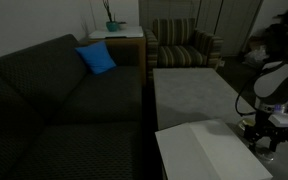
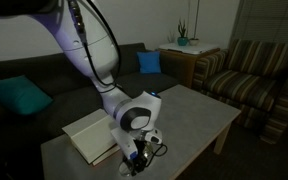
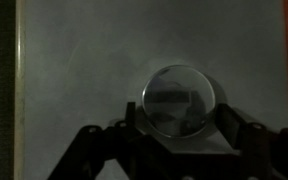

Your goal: Remove the lid from the bottle, put the lid on the table, pick up the lid and put it back on the bottle

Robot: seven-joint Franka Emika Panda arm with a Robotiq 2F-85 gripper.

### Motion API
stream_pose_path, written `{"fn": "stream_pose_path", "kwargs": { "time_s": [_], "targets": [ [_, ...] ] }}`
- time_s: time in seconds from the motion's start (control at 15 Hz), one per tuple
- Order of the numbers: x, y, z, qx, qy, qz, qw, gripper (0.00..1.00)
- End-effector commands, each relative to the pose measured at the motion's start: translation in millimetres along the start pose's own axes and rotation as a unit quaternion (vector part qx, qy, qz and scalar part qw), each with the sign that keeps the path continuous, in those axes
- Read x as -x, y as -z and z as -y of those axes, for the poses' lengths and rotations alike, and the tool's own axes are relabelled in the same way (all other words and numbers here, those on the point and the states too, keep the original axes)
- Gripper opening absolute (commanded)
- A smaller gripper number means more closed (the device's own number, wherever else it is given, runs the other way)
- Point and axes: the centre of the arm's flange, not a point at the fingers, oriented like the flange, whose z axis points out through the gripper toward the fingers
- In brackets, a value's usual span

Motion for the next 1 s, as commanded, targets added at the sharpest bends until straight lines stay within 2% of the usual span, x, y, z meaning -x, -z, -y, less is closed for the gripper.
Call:
{"fn": "stream_pose_path", "kwargs": {
  "time_s": [0.0,0.13,0.2,0.33,0.47,0.67,0.93],
  "targets": [
    [-8,-14,0,-0.017,0.0,0.004,0.9998,0.93],
    [-8,-18,3,-0.019,0.001,0.008,0.9998,1.0],
    [-8,-20,4,-0.02,0.002,0.009,0.9998,1.0],
    [-7,-24,8,-0.021,0.004,0.011,0.9997,0.75],
    [-7,-24,8,-0.022,0.006,0.012,0.9997,0.67],
    [-7,-21,4,-0.02,0.001,0.013,0.9997,0.45],
    [-4,-13,6,-0.017,-0.001,0.006,0.9998,0.44]
  ]
}}
